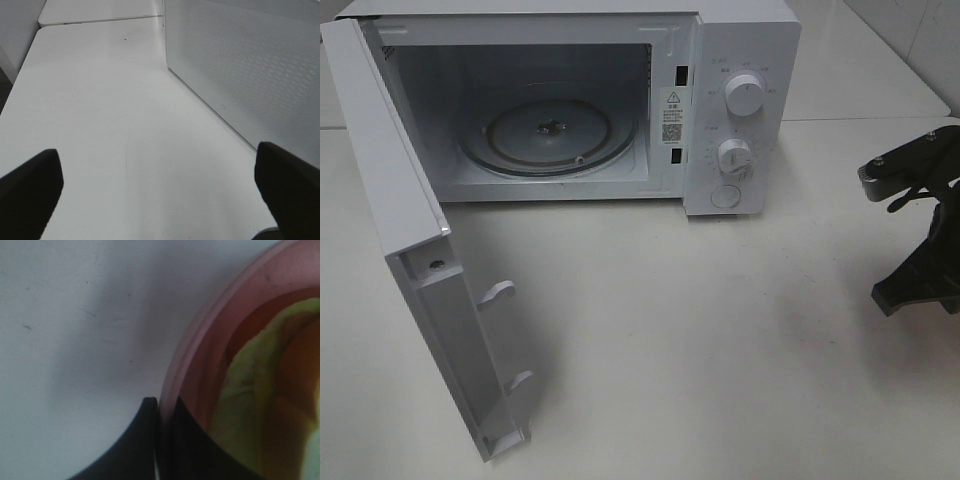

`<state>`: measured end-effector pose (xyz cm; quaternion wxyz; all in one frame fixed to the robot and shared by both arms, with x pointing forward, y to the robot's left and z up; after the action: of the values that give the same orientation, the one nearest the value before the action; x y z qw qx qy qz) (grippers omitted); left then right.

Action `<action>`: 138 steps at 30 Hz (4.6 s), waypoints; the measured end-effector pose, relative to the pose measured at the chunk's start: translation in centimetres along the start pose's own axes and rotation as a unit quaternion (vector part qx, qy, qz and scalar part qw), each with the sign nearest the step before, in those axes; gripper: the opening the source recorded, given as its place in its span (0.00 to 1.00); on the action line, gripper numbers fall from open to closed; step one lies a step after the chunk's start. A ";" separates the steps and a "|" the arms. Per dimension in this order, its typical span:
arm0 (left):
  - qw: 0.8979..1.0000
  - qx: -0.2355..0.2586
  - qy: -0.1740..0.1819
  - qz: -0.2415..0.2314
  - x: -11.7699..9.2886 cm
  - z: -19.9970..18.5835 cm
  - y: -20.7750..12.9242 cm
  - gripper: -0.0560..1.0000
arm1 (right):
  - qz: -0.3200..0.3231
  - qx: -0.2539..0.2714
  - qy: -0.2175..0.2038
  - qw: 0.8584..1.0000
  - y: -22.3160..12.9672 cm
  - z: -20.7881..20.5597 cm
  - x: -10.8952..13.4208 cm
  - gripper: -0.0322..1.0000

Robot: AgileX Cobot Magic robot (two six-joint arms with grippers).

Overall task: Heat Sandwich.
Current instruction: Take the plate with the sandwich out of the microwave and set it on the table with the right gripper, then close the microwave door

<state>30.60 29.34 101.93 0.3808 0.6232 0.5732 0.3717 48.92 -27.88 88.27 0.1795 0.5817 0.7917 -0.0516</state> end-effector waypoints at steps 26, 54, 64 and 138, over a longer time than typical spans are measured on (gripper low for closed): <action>1.000 0.000 0.000 0.000 0.0 0.0 0.0 0.98 | 0.036 0.013 -0.002 0.999 1.7 6.6 1.0 0.06; 1.000 0.000 0.000 0.000 0.0 0.0 0.0 0.98 | 0.034 0.013 0.003 0.999 2.1 7.8 1.6 0.40; 1.000 0.000 0.000 0.000 0.0 0.0 0.0 0.98 | 0.043 0.007 0.004 0.999 2.4 7.4 1.5 0.78; 1.000 0.000 0.000 0.000 0.0 0.0 0.0 0.98 | 0.108 -0.168 0.135 0.971 -2.9 -11.6 -0.4 0.74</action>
<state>30.60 29.34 101.93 0.3808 0.6232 0.5732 0.3717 43.71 -25.75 98.82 0.1706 0.6268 0.7385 0.1808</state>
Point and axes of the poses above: a point on each arm's last joint axis where the gripper is mounted, z pointing out along that axis toward the gripper, x along the wrist's bending axis when the last joint is at zero, y = z × x, the point moved 8 cm from there along z, pointing out along that axis toward the gripper, and after that the axes turned 1 degree about -z, right-handed, at the moved point
